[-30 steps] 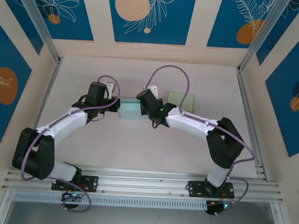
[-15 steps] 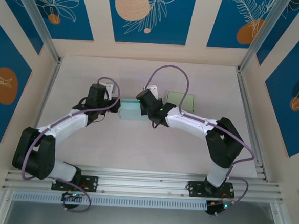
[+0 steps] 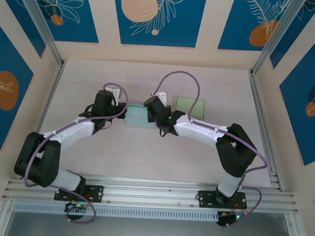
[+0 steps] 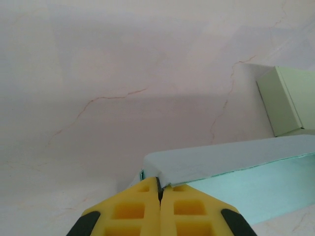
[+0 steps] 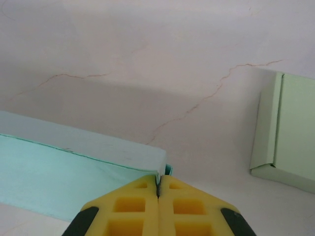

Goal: Fold the paper box

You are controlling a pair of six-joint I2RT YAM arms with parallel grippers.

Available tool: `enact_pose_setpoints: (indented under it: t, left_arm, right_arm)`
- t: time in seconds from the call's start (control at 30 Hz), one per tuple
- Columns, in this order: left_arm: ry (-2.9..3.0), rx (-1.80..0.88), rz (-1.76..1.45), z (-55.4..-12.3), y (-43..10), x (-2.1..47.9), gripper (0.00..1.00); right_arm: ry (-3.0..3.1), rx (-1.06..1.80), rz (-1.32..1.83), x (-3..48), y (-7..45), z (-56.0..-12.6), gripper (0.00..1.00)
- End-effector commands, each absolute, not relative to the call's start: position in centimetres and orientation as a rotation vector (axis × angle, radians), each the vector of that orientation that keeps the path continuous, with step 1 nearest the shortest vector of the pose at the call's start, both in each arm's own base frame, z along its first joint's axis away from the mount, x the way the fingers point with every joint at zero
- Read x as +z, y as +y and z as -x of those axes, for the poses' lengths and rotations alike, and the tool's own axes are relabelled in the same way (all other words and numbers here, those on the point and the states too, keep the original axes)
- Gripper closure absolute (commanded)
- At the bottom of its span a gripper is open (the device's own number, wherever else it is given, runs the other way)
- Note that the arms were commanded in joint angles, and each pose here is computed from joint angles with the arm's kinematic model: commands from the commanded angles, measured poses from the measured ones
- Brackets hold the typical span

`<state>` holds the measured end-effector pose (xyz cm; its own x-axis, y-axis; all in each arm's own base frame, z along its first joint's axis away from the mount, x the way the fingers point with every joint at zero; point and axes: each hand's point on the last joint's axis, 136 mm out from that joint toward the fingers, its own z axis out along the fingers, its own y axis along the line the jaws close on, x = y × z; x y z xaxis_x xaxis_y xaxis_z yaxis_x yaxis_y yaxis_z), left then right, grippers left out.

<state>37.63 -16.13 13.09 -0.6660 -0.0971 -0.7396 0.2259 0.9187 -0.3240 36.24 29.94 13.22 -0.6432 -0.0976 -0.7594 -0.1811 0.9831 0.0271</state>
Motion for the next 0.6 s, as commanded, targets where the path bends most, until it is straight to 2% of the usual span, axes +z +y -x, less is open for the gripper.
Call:
enact_pose_setpoints:
  t: [0.0, 0.33, 0.57]
  left_arm:
    - [2.453, -0.365, -0.087, -34.6, -14.3, 7.7, 1.0]
    - [2.39, -0.44, -0.03, -34.2, -14.5, 7.7, 1.0]
    - [2.308, -0.483, -0.017, -35.3, -15.0, 9.7, 1.0]
  right_arm:
    - [2.382, 0.107, 0.231, 10.1, 29.4, -34.2, 1.0]
    - [2.378, 0.155, 0.228, 9.4, 29.8, -33.3, 1.0]
    - [2.321, 0.143, 0.267, 11.3, 30.3, -34.3, 1.0]
